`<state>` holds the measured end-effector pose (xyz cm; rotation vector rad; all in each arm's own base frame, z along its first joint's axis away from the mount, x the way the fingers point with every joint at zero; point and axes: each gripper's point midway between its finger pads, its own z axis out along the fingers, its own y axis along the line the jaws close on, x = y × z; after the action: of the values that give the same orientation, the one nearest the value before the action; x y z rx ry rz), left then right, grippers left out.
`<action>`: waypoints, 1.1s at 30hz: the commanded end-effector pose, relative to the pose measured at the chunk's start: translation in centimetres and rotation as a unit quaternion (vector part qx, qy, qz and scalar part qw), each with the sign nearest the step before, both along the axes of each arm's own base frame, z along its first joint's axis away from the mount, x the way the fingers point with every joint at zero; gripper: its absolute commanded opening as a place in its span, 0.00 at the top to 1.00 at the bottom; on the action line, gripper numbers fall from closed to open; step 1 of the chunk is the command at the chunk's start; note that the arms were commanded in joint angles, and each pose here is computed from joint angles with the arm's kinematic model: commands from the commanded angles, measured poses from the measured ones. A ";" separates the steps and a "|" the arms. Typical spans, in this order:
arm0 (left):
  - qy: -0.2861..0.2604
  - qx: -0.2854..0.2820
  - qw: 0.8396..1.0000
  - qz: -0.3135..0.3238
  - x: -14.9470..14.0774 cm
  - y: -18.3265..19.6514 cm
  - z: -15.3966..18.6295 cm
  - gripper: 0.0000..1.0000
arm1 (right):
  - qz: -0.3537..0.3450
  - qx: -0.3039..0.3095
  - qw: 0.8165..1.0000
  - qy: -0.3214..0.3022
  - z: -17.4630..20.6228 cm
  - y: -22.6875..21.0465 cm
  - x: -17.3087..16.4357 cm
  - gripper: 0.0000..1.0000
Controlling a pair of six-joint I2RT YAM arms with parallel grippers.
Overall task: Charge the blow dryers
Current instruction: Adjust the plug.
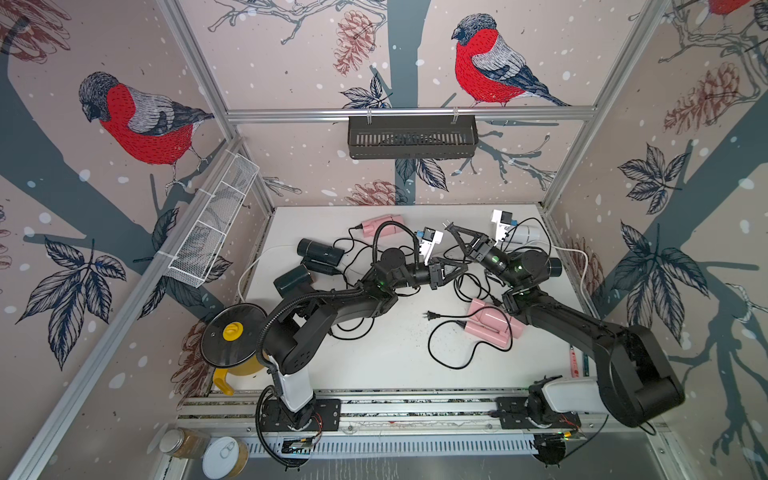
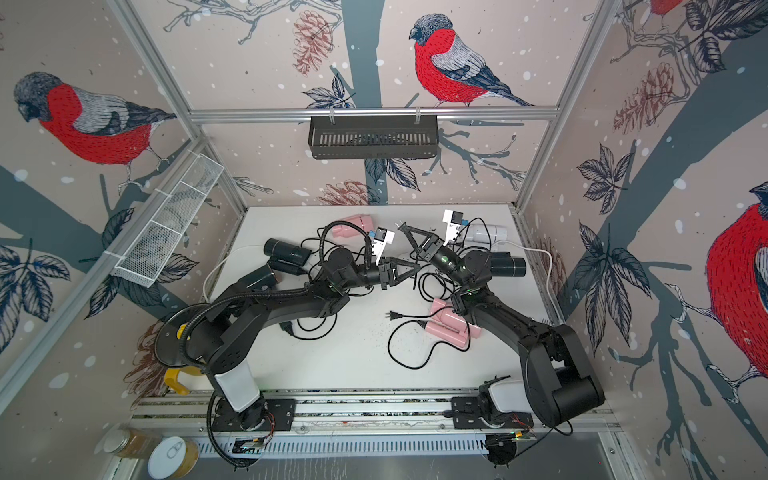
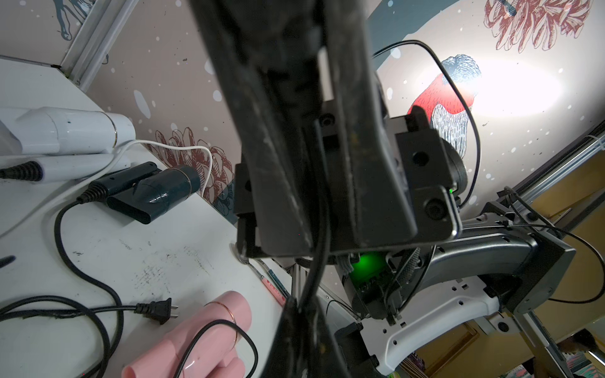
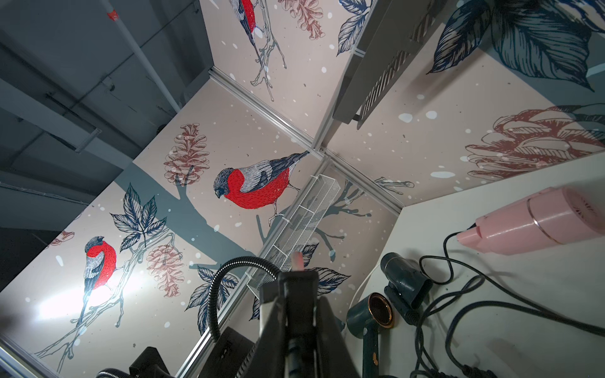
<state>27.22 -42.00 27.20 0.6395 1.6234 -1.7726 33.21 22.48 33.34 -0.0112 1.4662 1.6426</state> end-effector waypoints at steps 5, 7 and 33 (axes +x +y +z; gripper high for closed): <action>-0.017 0.048 0.998 0.037 0.5 0.9 -0.3 1.00 | -0.025 -0.013 1.000 -0.012 0.2 -2.5 -0.3 0.75; -0.019 0.068 0.997 0.034 0.3 1.0 -0.8 1.00 | -0.038 -0.032 0.999 -0.007 -0.2 -3.4 -0.4 0.65; -0.099 0.258 0.956 -0.094 -4.0 6.2 -4.4 1.00 | 0.105 -0.184 0.974 0.081 -10.2 -4.5 -5.9 0.32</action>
<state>24.07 -36.09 23.32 1.1342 1.9486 -1.3632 28.26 16.66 21.17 -0.1404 2.0161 1.4323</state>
